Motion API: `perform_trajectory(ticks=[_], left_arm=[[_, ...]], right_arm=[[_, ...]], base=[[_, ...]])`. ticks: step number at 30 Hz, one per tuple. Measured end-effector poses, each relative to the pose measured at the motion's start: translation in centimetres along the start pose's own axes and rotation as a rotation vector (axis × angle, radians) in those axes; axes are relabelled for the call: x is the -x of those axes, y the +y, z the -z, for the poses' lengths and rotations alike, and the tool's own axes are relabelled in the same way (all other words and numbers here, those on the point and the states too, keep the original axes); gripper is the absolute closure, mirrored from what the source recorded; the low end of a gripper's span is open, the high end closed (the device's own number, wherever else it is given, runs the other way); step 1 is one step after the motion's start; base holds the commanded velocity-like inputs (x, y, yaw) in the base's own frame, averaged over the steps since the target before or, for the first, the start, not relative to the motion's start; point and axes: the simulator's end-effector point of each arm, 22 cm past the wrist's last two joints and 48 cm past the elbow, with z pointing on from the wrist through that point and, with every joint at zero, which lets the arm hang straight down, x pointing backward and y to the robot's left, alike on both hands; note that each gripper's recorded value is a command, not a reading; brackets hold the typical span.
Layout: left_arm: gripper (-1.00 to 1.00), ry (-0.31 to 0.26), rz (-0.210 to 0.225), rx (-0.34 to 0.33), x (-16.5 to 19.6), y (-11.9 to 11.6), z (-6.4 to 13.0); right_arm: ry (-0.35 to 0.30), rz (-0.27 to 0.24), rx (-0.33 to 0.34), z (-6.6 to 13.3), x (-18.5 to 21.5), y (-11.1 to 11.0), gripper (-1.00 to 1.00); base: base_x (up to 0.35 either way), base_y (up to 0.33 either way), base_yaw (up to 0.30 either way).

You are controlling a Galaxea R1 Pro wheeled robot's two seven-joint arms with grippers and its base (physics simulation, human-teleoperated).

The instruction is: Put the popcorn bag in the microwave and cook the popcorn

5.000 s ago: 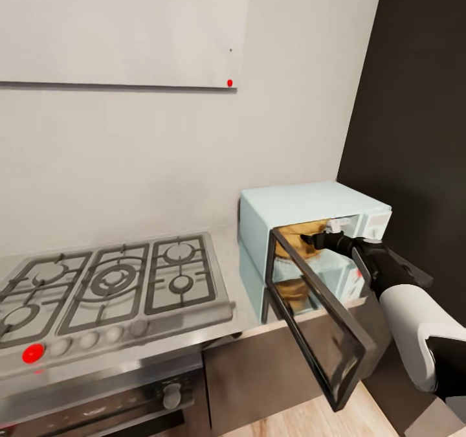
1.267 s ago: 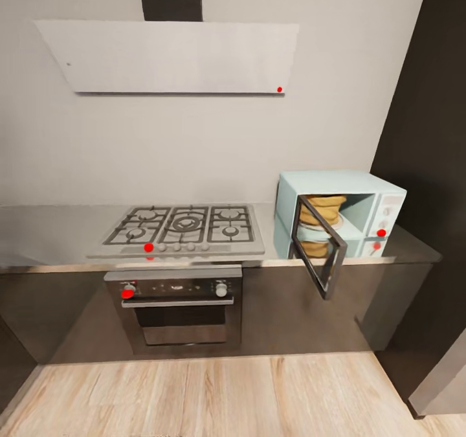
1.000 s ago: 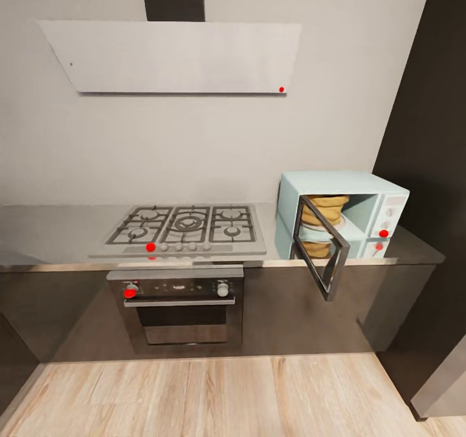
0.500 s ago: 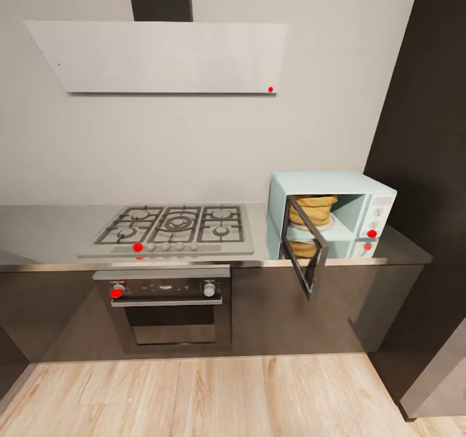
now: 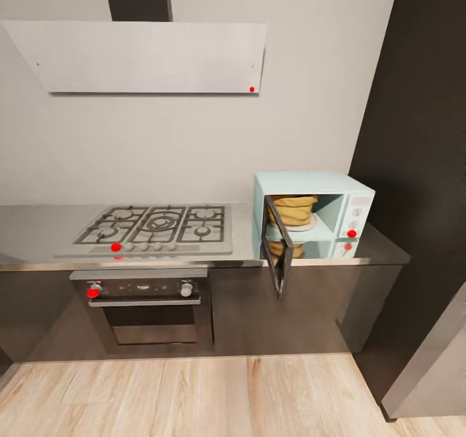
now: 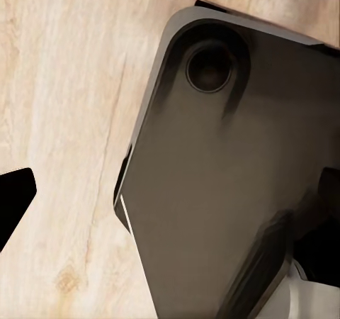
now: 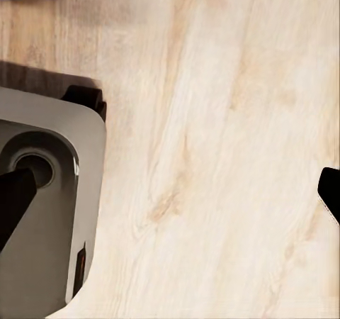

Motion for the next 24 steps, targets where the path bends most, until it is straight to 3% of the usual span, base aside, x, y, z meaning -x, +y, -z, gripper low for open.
perform_trajectory(ticks=[24], left_arm=[[-1.0, 0.0, 0.002, 0.0, 0.0, 0.01, 0.0]], right_arm=[[-0.027, 0.002, -0.007, 0.07, 0.53, -0.58, -1.0]], base=[[0.0, -0.278, 0.0]])
